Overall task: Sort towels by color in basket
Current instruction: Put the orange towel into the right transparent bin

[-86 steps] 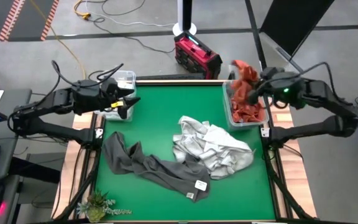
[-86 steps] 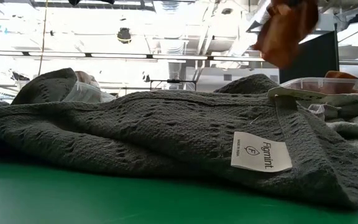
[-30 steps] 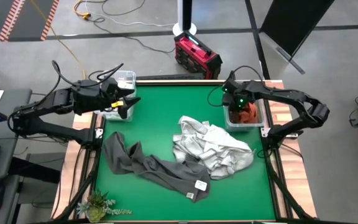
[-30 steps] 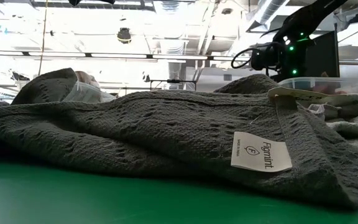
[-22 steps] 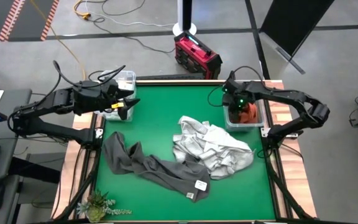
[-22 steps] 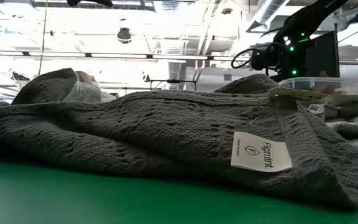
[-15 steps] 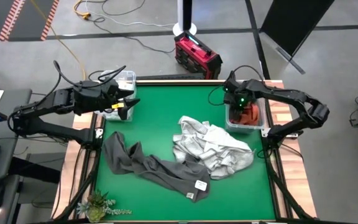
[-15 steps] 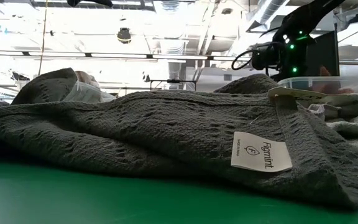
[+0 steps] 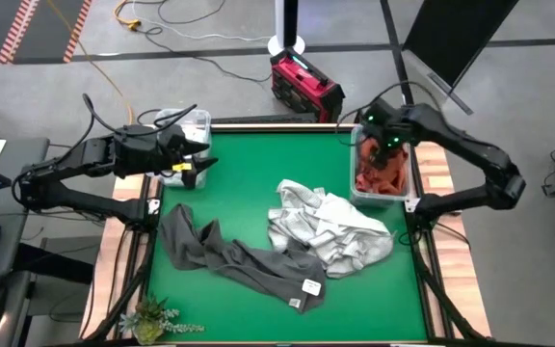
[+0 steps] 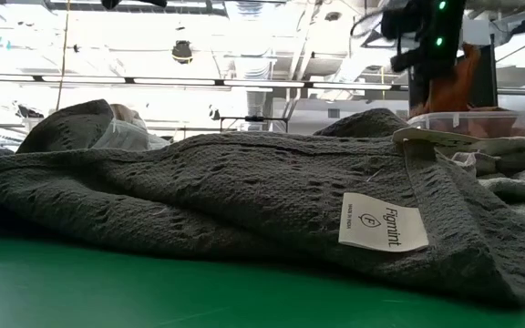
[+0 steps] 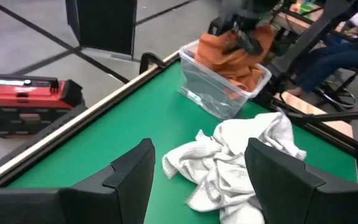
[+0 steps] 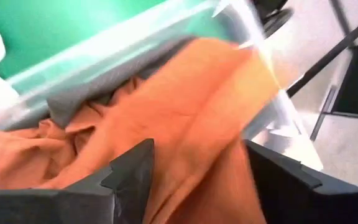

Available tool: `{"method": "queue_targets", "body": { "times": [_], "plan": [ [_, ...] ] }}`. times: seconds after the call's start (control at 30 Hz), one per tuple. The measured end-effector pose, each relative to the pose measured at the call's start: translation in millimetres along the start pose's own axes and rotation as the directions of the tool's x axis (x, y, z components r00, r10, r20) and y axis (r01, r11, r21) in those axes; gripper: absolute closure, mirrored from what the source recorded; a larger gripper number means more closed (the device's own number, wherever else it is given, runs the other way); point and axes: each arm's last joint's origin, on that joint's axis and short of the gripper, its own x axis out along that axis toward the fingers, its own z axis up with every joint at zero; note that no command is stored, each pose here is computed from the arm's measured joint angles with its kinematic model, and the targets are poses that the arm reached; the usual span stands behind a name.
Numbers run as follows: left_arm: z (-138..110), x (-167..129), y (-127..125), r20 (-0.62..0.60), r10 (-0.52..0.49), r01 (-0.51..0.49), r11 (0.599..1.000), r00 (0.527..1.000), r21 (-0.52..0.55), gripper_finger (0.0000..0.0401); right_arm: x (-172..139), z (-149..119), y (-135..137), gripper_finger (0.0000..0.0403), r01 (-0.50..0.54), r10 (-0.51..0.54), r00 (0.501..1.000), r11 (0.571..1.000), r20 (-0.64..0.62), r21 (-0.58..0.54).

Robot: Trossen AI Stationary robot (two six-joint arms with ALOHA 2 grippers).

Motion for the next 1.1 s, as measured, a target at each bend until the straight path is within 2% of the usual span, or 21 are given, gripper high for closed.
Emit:
{"method": "queue_targets", "body": {
  "times": [0.13, 0.23, 0.3, 0.43, 0.47, 0.57, 0.67, 0.8, 0.87, 1.0, 1.1],
  "plan": [
    [-0.2, 0.0, -0.5, -0.007, -0.017, 0.017, 1.0, 1.0, -0.002, 0.0161, -18.2, -7.1, -4.6, 0.0126, 0.008, -0.008, 0.998, 1.0, 0.068, 0.006],
    [-0.2, 0.0, -0.6, -0.008, -0.02, 0.02, 1.0, 1.0, -0.016, 0.0161, -26.4, -16.9, -5.8, 0.0126, -0.001, 0.001, 1.0, 1.0, 0.023, 0.007],
    [-0.4, 0.0, -1.0, -0.014, -0.036, 0.036, 0.999, 0.999, -0.027, 0.0161, -34.8, -20.1, -7.7, 0.0126, -0.012, 0.011, 1.0, 0.997, 0.012, 0.082],
    [-0.5, 0.0, -1.3, -0.017, -0.044, 0.043, 0.999, 0.999, -0.032, 0.0161, -38.2, -16.8, -8.5, 0.0126, -0.115, 0.104, 0.993, 0.964, 0.058, 0.242],
    [-0.5, 0.0, -1.3, -0.018, -0.046, 0.045, 0.998, 0.999, -0.032, 0.0161, -37.6, -15.1, -9.8, 0.0126, -0.112, 0.096, 0.993, 0.958, 0.072, 0.263],
    [-0.5, 0.0, -1.4, -0.018, -0.047, 0.047, 0.998, 0.999, -0.033, 0.0161, -38.1, -11.0, -13.5, 0.0126, -0.029, -0.012, 0.993, 0.938, 0.116, 0.344],
    [2.3, 1.3, -3.2, 0.006, -0.065, 0.065, 0.995, 0.998, -0.077, 0.0161, -39.4, -8.2, -9.8, 0.0126, -0.024, -0.026, 0.988, 0.947, 0.15, 0.32],
    [10.7, 30.0, -19.5, 0.069, -0.121, 0.125, 0.991, 0.99, -0.057, 0.0161, -40.0, -7.5, -8.9, 0.0126, -0.031, -0.032, 0.987, 0.924, 0.159, 0.381],
    [12.9, 56.5, -30.6, 0.103, -0.125, 0.129, 0.991, 0.987, -0.037, 0.0161, -39.8, -8.0, -9.4, 0.0126, -0.035, -0.034, 0.988, 0.902, 0.154, 0.429],
    [8.7, 117.4, -50.6, 0.168, -0.125, 0.118, 0.992, 0.978, 0.048, 0.0161, -39.6, -9.8, -9.1, 0.0126, -0.056, -0.027, 0.99, 0.825, 0.138, 0.563],
    [2.9, 159.6, -61.8, 0.24, -0.142, 0.115, 0.985, 0.96, 0.125, 0.0161, -41.9, -12.1, -7.6, 0.0126, -0.117, 0.035, 0.987, 0.815, 0.155, 0.568]
  ]
}}
